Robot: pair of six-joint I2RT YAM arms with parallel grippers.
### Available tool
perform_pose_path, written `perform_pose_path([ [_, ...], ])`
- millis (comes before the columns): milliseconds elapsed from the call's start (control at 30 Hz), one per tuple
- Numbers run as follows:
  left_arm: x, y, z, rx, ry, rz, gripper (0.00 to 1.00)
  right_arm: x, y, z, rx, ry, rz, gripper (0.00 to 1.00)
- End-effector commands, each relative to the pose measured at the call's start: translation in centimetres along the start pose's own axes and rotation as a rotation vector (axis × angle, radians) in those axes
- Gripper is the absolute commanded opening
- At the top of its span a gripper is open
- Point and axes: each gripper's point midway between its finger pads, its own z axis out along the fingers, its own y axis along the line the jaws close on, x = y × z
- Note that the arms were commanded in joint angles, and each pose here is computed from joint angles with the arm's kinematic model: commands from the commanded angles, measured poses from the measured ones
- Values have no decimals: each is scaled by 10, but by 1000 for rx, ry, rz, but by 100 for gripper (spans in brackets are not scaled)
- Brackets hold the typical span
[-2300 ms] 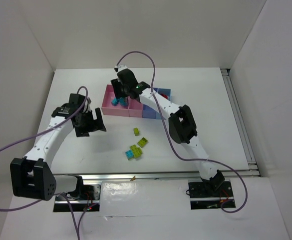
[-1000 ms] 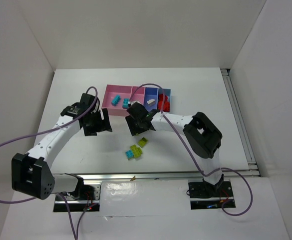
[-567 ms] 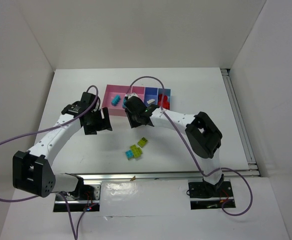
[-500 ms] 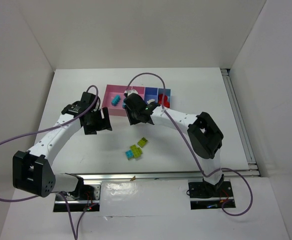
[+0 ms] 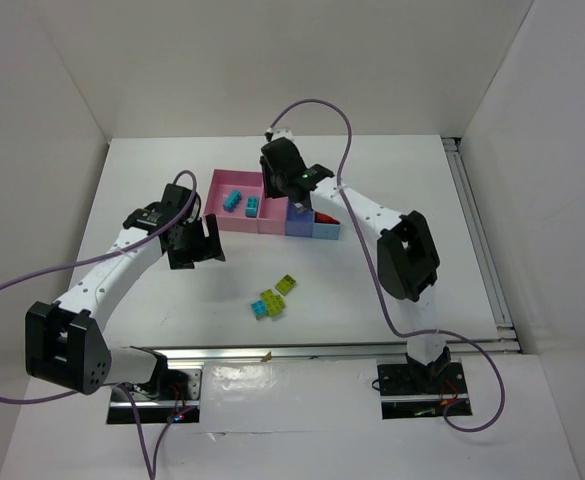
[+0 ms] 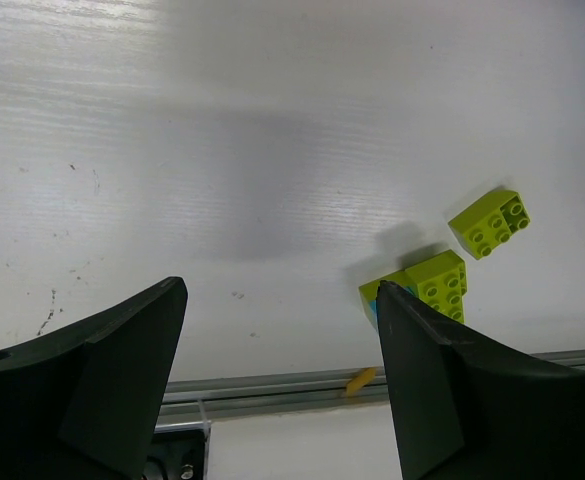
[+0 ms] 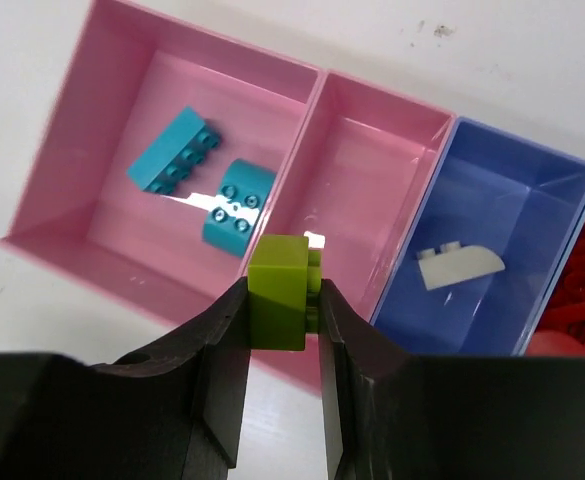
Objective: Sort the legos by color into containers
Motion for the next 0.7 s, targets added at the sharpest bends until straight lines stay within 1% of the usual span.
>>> perform_pose_path([
  [0, -13, -10, -6, 26, -38, -19, 87, -6, 0, 25, 11, -17, -19, 33],
  [67, -15, -13, -8, 38, -41, -19, 87, -9, -7, 30, 40, -15, -17, 48],
  [100, -15, -13, -8, 38, -41, -19, 87, -17, -7, 29, 45, -34, -13, 52],
  [133, -18, -15, -10, 43, -49, -18, 87, -18, -7, 27, 46, -31, -13, 62],
  [167, -19, -13, -10, 34, -55, -18, 87, -25, -14, 24, 61, -49, -4, 68],
  [200, -19, -13, -10, 33, -55, -9, 87, -27, -14, 19, 58, -57, -2, 72],
  [267, -20, -11, -10, 24, -60, -10, 87, -26, -21, 1, 69, -58, -2, 72],
  [300, -24, -11, -11, 21, -73, -10, 87, -25, -23, -6, 70, -56, 7, 69],
  [333, -24, -11, -11, 21, -73, -10, 87, -6, -30, -9, 83, -17, -4, 66],
  [367, -26, -12, -11, 20, -72, -1, 87, -12, -26, -32, 65, -40, -4, 61],
  [400, -26, -12, -10, 20, -72, 0, 87, -6, -30, -40, 68, -31, 4, 59],
  [433, -28, -13, -10, 25, -81, 0, 87, 26, -37, -45, 82, 32, -7, 57],
  [467, -31, -15, -10, 26, -82, 0, 87, 23, -33, -65, 64, 13, 3, 57],
  [500, -30, -16, -10, 34, -78, 0, 87, 38, -40, -73, 81, 54, 4, 57],
  [533, -29, -16, -8, 29, -70, 0, 87, 51, -39, -80, 84, 84, 24, 57],
  [567, -29, -15, -8, 29, -70, 9, 87, 77, -42, -85, 89, 144, 20, 57],
  [600, -27, -17, -5, 28, -60, 17, 87, 88, -36, -99, 75, 171, 23, 59],
  [633, -29, -19, -7, 32, -67, 17, 87, 97, -33, -103, 76, 182, 68, 66],
  [667, -31, -20, -7, 37, -75, 18, 87, 116, -34, -110, 76, 221, 85, 70],
])
